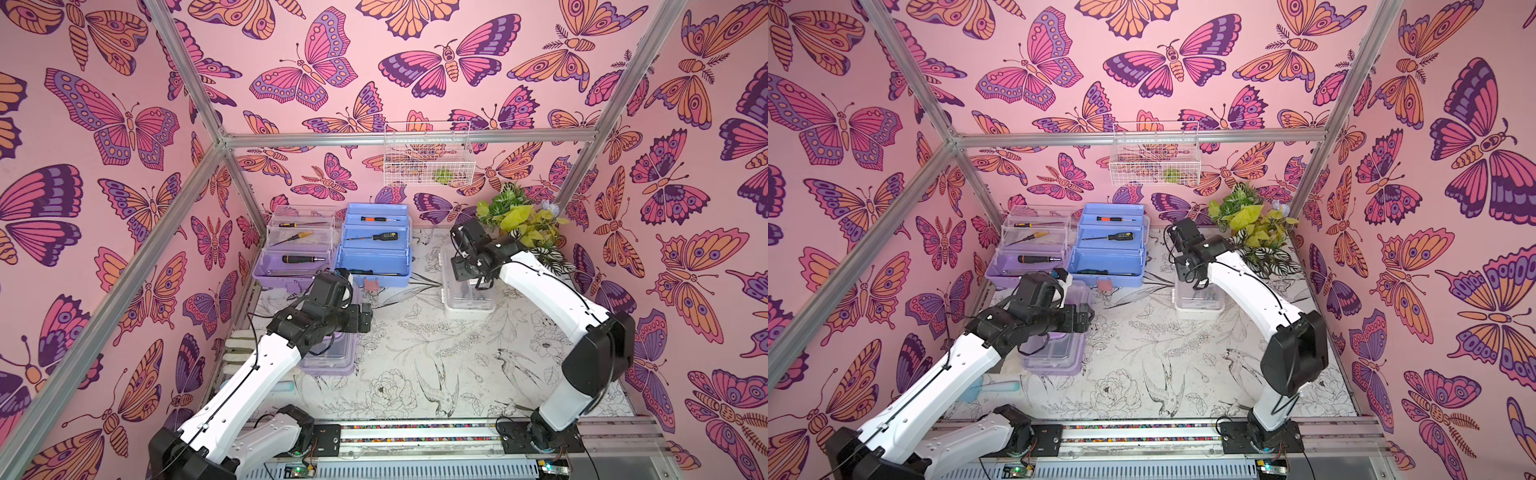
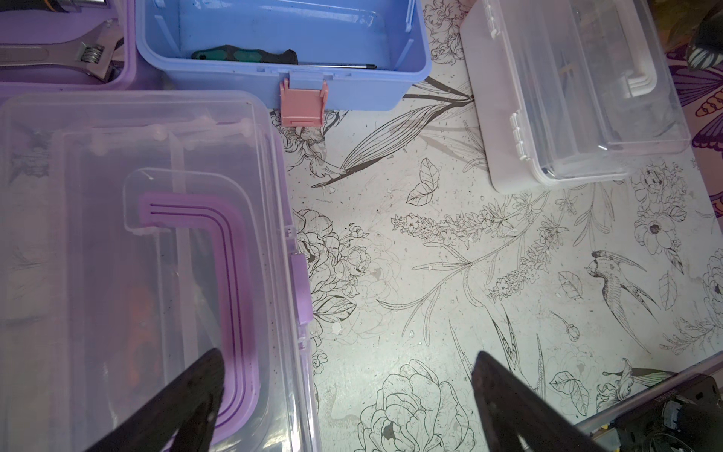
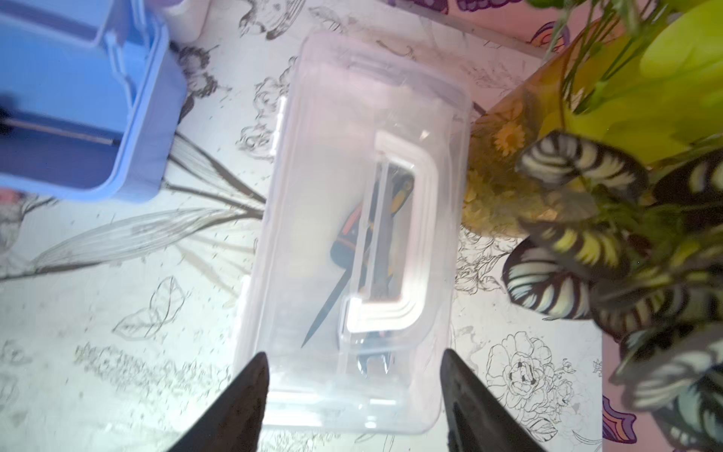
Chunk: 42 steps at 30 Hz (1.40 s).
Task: Close toolboxes
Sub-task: Move the toolbox to the center of the board.
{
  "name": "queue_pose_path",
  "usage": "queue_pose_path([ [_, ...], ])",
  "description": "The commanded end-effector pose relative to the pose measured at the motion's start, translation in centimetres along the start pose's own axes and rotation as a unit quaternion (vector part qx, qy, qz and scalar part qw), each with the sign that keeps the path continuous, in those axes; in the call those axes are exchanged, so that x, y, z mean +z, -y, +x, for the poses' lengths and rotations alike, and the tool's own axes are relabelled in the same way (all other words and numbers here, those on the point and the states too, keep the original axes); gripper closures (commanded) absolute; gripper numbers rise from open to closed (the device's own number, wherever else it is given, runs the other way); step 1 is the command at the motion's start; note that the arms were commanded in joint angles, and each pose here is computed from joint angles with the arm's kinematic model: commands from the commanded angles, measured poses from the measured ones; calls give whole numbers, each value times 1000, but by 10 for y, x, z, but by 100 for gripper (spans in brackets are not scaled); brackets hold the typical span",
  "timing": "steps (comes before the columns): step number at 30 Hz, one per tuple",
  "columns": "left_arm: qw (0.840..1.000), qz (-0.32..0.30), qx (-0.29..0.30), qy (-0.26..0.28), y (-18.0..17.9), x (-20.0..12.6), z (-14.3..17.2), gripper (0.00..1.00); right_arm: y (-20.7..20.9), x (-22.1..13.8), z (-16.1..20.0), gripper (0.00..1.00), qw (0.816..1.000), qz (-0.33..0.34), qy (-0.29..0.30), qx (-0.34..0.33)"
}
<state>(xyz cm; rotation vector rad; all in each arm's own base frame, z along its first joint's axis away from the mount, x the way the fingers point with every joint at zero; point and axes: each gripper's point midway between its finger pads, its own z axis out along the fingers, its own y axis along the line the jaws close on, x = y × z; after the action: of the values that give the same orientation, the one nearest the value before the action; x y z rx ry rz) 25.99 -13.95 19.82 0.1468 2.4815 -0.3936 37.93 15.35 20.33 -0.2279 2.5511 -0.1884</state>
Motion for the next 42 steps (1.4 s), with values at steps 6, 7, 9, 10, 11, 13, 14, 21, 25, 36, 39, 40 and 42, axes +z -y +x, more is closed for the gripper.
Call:
queue_pose_path([
  [6,1000,-17,-14,-8,-12,-6,15,2,-15,-3,89,29,996,-26,-81,31],
  [7,1000,-19,-16,-7,-13,-6,16,2,-17,-1,97,30,995,-32,-88,39],
  [9,1000,-23,-17,-9,-15,-5,17,2,-17,8,108,32,994,-28,-98,47],
  [10,1000,-22,-17,-9,-14,-4,17,2,-15,13,111,32,993,-18,-102,49],
  [11,1000,-21,-17,-12,-14,-4,17,2,-15,17,111,33,993,-14,-106,50],
  [13,1000,-18,-19,-13,-12,-4,16,2,-16,25,106,33,993,-16,-104,59],
  [14,1000,-18,-20,-13,-12,-3,16,2,-18,35,106,33,992,-14,-111,61],
  [21,999,-24,-25,-16,-15,-6,19,2,-7,72,82,34,990,17,-108,89],
  [25,999,-22,-25,-17,-14,-6,18,2,3,87,69,34,989,28,-105,100],
  [36,999,-28,-26,-16,-16,-6,16,2,33,126,26,34,990,59,-62,108],
  [39,999,-32,-27,-17,-17,-6,17,2,36,134,15,34,992,66,-50,92],
  [40,999,-33,-27,-17,-18,-7,17,2,37,136,13,34,993,68,-49,85],
  [42,999,-39,-25,-19,-19,-8,16,2,43,141,7,34,993,85,-45,74],
])
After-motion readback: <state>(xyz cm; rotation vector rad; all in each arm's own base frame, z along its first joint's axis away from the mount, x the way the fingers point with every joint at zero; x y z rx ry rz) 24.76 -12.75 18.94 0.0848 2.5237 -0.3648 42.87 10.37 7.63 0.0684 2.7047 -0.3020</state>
